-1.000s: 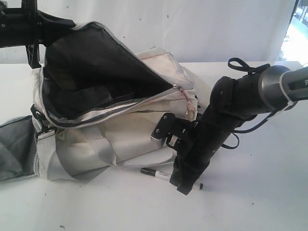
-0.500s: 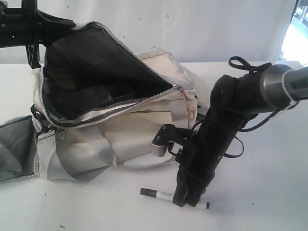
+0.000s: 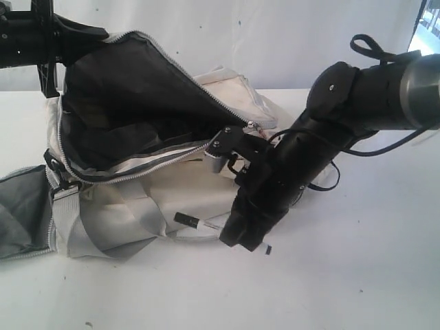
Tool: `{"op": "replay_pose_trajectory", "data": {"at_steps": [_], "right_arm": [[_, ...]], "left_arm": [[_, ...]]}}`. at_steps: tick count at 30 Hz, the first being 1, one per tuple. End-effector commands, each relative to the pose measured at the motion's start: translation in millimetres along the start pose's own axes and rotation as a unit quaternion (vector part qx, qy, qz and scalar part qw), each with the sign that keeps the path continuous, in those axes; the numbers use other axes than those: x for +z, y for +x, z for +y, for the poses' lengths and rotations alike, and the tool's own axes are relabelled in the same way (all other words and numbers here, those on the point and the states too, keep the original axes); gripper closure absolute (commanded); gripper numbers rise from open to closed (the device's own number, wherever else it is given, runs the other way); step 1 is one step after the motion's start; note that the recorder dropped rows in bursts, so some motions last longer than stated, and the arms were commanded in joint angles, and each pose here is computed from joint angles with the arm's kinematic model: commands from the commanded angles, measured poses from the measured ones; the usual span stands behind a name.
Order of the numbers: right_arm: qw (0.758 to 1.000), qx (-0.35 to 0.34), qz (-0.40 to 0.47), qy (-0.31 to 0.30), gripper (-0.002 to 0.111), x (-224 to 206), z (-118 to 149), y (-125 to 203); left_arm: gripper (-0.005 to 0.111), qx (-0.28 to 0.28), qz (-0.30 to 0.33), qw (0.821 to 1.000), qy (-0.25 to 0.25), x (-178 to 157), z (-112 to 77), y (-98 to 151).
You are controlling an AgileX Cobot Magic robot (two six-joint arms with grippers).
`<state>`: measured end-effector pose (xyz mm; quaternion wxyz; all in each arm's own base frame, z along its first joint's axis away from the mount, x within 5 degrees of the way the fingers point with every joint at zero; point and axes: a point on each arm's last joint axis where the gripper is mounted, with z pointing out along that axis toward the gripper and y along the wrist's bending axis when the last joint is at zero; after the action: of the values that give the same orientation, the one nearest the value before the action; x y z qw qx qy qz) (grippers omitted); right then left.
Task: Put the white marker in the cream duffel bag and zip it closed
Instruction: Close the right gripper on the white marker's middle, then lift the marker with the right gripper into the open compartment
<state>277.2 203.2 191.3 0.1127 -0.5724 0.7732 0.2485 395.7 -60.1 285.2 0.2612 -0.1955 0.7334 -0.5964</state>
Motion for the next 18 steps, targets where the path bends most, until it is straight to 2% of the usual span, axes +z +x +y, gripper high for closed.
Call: {"op": "replay_pose_trajectory", "data": {"at_steps": [1,6,11,15,18], "right_arm": [[0.997,-0.02,-0.046,0.053,0.108,-5,-2,-23],[0.982,-0.08,-0.093,0.142,0.108,-6,-3,-50],[0.959,-0.104,-0.133,0.228,0.108,-5,-5,-67],[0.934,-0.109,-0.168,0.296,0.108,-10,-8,-77],[0.916,-0.138,-0.176,0.334,0.108,-12,-9,-83]], "left_arm": [[0.107,-0.001,0.008,1.0,0.02,0,-7.4,2],[0.107,-0.001,0.018,0.999,0.027,0,-8.6,3],[0.107,-0.001,0.029,0.999,0.035,0,-10.0,5],[0.107,-0.001,0.033,0.999,0.037,0,-10.4,6],[0.107,-0.001,0.034,0.999,0.038,0,-10.6,6]]}}
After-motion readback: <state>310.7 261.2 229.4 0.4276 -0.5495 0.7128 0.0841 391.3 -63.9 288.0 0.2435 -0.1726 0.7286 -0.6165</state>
